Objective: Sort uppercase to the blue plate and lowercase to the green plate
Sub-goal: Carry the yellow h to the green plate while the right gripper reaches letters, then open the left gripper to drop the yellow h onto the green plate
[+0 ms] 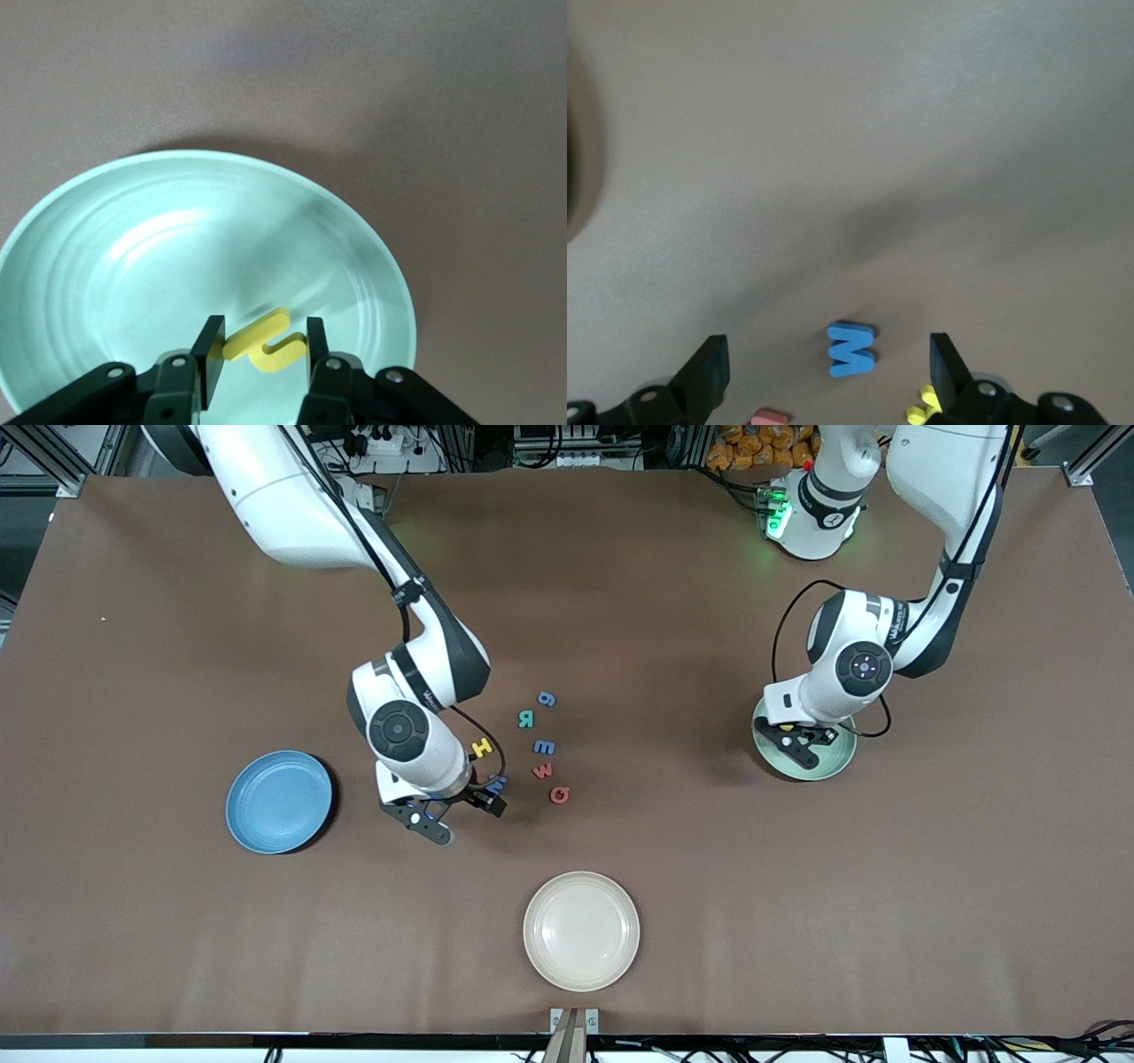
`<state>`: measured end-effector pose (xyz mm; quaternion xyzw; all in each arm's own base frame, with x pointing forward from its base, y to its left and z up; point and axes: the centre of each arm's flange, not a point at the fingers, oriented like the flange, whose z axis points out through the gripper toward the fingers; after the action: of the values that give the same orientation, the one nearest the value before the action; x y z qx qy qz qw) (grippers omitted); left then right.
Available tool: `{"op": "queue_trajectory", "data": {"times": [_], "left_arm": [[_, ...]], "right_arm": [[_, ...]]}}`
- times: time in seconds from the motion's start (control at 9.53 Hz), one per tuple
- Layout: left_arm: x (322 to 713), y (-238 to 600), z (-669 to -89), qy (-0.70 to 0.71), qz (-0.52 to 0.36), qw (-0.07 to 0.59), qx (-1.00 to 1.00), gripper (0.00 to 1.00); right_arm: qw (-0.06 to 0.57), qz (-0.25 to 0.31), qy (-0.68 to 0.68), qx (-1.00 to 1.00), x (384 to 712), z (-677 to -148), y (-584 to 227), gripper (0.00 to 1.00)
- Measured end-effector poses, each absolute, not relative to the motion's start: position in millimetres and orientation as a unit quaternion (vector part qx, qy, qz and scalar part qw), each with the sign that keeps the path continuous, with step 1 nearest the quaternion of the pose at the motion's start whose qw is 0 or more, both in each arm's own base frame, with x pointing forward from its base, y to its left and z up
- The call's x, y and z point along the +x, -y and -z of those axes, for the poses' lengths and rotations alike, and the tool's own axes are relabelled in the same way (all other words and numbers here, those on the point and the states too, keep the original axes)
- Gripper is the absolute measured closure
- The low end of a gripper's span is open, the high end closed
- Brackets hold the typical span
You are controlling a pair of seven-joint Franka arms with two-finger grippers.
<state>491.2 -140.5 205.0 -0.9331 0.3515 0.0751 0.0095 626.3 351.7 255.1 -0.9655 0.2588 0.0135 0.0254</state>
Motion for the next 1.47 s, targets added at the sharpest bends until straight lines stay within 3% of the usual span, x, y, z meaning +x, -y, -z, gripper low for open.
{"op": "queue_trajectory", "data": {"times": [0.42, 0.84, 1.47], "left_arm": [[494, 142, -215, -0.346, -0.058, 0.011, -0.936, 0.01], [517, 158, -242, -0.316, -0.019, 0.013, -0.948, 0.00], [530, 247, -278, -0.284, 0.025, 0.002, -0.959, 0.00]], "right_arm": [[0.018, -0.020, -0.244, -0.969, 610, -211, -375, 0.00], [0.021, -0.014, -0.241, -0.970, 591, -169, -373, 0.00], [0.020, -0.014, -0.241, -0.970, 588, -167, -373, 0.00]]}}
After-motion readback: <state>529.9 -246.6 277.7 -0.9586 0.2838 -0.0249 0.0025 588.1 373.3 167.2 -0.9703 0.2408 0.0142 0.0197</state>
